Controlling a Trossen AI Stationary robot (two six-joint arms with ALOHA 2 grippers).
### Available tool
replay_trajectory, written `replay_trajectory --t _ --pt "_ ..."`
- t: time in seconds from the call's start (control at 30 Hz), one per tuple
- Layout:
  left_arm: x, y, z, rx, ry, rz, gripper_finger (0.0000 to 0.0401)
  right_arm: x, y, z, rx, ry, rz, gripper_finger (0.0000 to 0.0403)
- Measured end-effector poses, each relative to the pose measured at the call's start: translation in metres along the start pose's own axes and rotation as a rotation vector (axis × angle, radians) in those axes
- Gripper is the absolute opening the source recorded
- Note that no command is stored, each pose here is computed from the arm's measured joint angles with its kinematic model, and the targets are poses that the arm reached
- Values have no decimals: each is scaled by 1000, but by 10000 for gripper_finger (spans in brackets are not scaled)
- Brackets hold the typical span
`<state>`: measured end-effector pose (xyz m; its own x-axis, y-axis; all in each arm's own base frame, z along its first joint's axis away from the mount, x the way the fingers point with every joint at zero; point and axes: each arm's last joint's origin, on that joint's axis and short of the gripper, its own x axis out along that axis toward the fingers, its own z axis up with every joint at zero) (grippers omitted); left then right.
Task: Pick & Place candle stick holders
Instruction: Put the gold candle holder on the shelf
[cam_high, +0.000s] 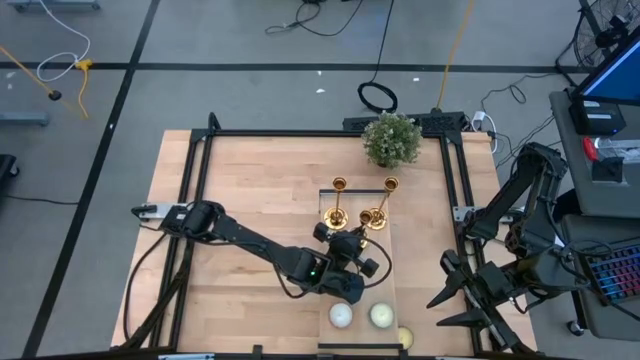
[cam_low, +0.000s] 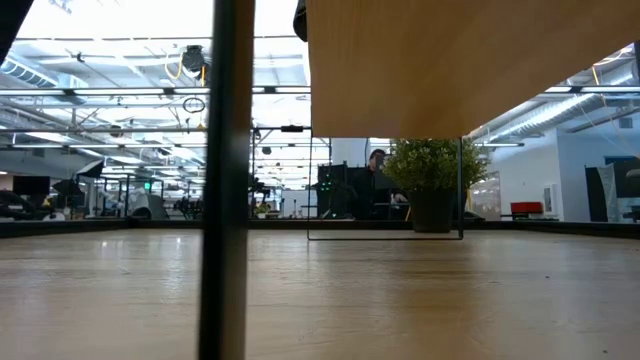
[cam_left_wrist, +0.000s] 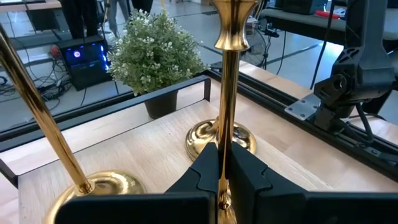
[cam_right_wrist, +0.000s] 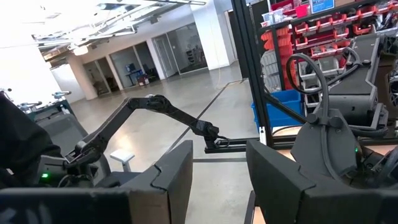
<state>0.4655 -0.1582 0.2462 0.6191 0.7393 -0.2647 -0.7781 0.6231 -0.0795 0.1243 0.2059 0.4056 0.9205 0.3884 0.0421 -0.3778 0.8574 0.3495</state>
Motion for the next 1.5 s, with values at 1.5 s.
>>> replay_trajectory --t 1.5 --pt "-3 0 -5 -48 53 -29 47 0 0 0 8 -1 0 146"
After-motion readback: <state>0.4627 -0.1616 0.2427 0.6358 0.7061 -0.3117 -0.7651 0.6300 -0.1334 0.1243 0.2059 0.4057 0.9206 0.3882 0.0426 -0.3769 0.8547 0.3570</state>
